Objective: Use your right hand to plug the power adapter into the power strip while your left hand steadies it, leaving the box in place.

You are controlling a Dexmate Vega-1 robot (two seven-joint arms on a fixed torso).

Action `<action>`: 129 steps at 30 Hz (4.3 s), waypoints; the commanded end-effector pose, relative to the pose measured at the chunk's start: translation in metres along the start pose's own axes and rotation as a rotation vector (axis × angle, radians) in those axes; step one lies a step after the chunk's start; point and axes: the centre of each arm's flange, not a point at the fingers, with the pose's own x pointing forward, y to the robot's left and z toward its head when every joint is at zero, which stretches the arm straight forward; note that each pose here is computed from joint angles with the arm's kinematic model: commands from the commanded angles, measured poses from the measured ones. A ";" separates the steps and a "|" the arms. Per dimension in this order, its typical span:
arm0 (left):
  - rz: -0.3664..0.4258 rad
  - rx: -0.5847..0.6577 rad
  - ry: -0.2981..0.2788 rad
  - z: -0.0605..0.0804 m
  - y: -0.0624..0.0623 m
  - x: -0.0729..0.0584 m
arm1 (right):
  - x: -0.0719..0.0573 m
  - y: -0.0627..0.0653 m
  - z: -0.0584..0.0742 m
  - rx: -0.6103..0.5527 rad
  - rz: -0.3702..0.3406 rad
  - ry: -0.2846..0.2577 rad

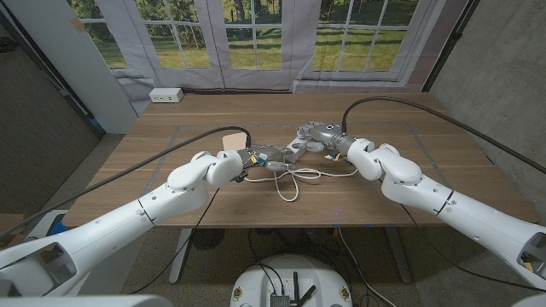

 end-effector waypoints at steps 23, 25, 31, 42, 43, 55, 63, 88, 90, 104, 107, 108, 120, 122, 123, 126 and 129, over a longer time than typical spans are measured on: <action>0.000 -0.003 -0.009 0.001 -0.002 0.002 | 0.008 0.007 -0.011 0.065 0.072 0.001; 0.000 -0.006 -0.008 0.001 -0.002 0.002 | 0.008 0.008 -0.011 0.066 0.077 -0.001; -0.002 -0.006 -0.005 0.002 -0.003 0.001 | 0.007 0.011 -0.012 0.065 0.093 0.000; -0.001 -0.005 -0.005 0.003 -0.003 0.000 | 0.005 0.013 -0.010 0.059 0.118 -0.005; -0.001 -0.006 -0.005 0.003 -0.003 0.000 | 0.005 0.013 -0.010 0.058 0.117 -0.007; -0.006 -0.006 -0.009 0.003 -0.003 0.000 | 0.009 0.015 -0.010 0.071 0.146 -0.001; -0.006 -0.007 -0.005 0.001 -0.003 0.000 | 0.010 0.019 -0.011 0.062 0.173 0.007; -0.011 -0.012 -0.006 -0.001 -0.001 0.004 | 0.014 0.027 -0.013 0.045 0.230 0.005; -0.012 -0.011 -0.006 -0.001 -0.001 0.004 | 0.014 0.027 -0.014 0.045 0.235 0.006; -0.012 -0.011 -0.004 0.001 -0.002 0.001 | 0.011 0.034 -0.014 0.043 0.261 0.006; -0.011 -0.012 -0.006 0.001 -0.002 0.001 | 0.011 0.035 -0.013 0.044 0.265 0.010; -0.013 -0.011 -0.006 0.002 -0.002 0.001 | 0.010 0.035 -0.013 0.045 0.264 0.011; -0.014 -0.011 -0.004 0.002 -0.003 -0.001 | 0.008 0.038 -0.018 0.064 0.274 0.026; -0.014 -0.010 -0.004 0.001 -0.002 -0.001 | 0.008 0.039 -0.020 0.067 0.274 0.031; -0.014 -0.010 -0.005 0.001 -0.002 -0.001 | 0.008 0.039 -0.020 0.067 0.276 0.031; -0.015 -0.009 -0.005 0.001 -0.002 -0.001 | 0.007 0.040 -0.021 0.066 0.283 0.035; -0.014 -0.008 -0.006 0.001 -0.002 -0.001 | 0.007 0.042 -0.021 0.064 0.290 0.031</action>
